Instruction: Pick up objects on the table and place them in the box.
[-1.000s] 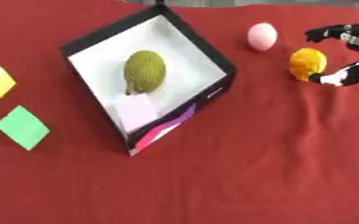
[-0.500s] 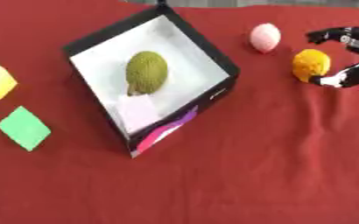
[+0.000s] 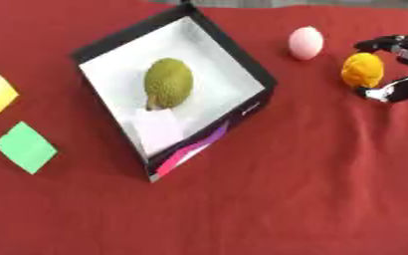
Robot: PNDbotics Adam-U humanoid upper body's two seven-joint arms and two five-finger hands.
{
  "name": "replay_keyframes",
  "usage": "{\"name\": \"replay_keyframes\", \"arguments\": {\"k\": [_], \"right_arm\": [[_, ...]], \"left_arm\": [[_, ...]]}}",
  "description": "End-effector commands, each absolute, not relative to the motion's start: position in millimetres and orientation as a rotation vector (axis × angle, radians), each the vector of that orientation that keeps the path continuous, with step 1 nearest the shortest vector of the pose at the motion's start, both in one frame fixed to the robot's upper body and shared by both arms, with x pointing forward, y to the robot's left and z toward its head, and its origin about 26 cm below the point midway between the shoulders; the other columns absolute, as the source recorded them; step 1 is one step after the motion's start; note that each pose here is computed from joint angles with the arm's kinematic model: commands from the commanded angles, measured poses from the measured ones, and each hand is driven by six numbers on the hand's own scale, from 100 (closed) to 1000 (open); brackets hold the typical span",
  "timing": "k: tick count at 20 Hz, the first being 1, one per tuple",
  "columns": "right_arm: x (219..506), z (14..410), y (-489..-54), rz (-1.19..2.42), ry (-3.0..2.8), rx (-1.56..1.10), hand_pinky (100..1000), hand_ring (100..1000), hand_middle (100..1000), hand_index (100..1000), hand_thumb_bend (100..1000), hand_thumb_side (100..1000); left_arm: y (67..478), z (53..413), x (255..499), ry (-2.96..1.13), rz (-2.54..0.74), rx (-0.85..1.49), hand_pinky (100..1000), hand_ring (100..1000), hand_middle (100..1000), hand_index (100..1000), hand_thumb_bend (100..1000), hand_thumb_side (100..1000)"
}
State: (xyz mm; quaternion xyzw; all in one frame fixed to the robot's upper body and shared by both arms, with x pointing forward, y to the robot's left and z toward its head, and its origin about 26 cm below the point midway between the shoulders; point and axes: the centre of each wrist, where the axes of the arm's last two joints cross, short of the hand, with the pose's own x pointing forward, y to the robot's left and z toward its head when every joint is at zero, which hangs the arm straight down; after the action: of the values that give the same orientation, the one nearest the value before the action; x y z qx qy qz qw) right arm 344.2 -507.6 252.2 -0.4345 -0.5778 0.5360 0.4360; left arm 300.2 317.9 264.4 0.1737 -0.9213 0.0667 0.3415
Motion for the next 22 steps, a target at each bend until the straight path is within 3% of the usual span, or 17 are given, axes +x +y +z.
{"name": "replay_keyframes", "arguments": {"k": [1, 22], "right_arm": [[338.6, 271.5, -515.5, 1.332, -1.418, -1.151, 937, 863, 803, 929, 383, 446], [333.4, 275.2, -509.1, 1.305, -1.486, -1.110, 796, 706, 644, 809, 257, 344]], "left_arm": [[319.7, 276.3, 296.1, -2.436, 0.144, 0.469, 716, 890, 700, 726, 100, 633], [320.6, 273.5, 295.7, -2.425, 0.125, 0.468, 719, 893, 702, 729, 100, 630]]}}
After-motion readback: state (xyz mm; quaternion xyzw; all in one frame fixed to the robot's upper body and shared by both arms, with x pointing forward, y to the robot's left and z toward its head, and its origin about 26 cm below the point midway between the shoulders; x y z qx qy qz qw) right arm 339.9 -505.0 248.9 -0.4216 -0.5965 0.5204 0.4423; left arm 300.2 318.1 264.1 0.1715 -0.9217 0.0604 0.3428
